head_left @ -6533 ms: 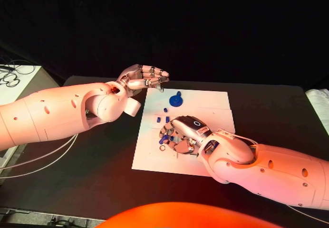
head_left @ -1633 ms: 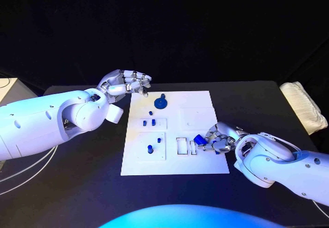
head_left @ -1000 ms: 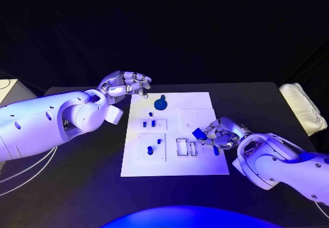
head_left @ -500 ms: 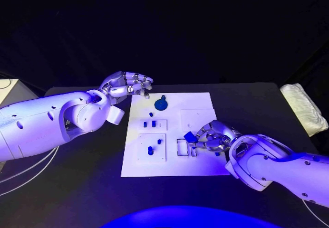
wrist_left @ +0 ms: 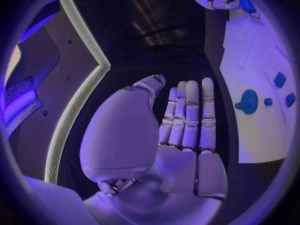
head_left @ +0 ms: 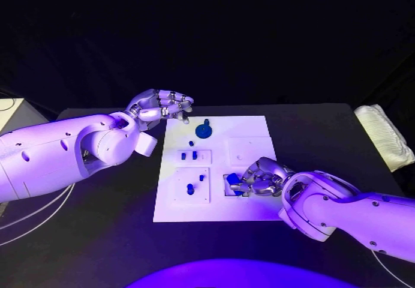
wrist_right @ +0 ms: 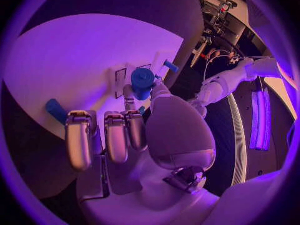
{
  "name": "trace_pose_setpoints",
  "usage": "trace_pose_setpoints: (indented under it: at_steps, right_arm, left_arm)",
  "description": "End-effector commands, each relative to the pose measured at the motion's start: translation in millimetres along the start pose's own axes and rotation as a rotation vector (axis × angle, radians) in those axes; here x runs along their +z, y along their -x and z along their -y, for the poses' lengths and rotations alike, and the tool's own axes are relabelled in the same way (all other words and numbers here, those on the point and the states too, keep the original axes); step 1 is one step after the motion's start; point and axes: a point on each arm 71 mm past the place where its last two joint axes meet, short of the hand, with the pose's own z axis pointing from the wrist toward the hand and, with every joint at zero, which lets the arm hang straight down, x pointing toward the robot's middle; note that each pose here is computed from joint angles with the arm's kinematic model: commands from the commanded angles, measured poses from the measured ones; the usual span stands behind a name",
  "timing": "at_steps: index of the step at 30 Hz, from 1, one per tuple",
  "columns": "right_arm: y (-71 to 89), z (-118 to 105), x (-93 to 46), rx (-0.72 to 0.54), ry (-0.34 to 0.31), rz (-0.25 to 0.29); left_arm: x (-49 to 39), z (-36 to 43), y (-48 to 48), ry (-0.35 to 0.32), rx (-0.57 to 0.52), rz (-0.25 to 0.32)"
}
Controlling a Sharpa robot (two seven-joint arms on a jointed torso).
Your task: Assemble the parts on the task board
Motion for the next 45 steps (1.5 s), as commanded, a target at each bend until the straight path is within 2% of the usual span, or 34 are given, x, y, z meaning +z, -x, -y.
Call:
trace_pose_setpoints:
  at_steps: [1, 17, 26, 39, 45]
  right_arm:
    - [-2.3, 1, 0.9, -0.013, -0.012, -0.016]
    - [-0.3, -3, 7.3, -0.033, 0.016, 0.043]
    - [-1.9, -4, 6.5, -0.070, 0.033, 0.025]
    - [3.1, -2, -6.5, -0.086, 0.100, 0.043]
    - [4.1, 0, -10.6, -0.103, 0.122, 0.027]
  left_arm:
    - [0.6, 0.5, -3.2, -0.001, -0.012, -0.024]
    - [0.1, 0.3, -2.3, 0.002, -0.011, -0.021]
    - [-0.5, 0.3, -1.4, 0.004, -0.010, -0.018]
    - [-1.4, 0.3, -0.2, 0.006, -0.010, -0.016]
    - [-1.7, 0.2, 0.2, 0.006, -0.010, -0.015]
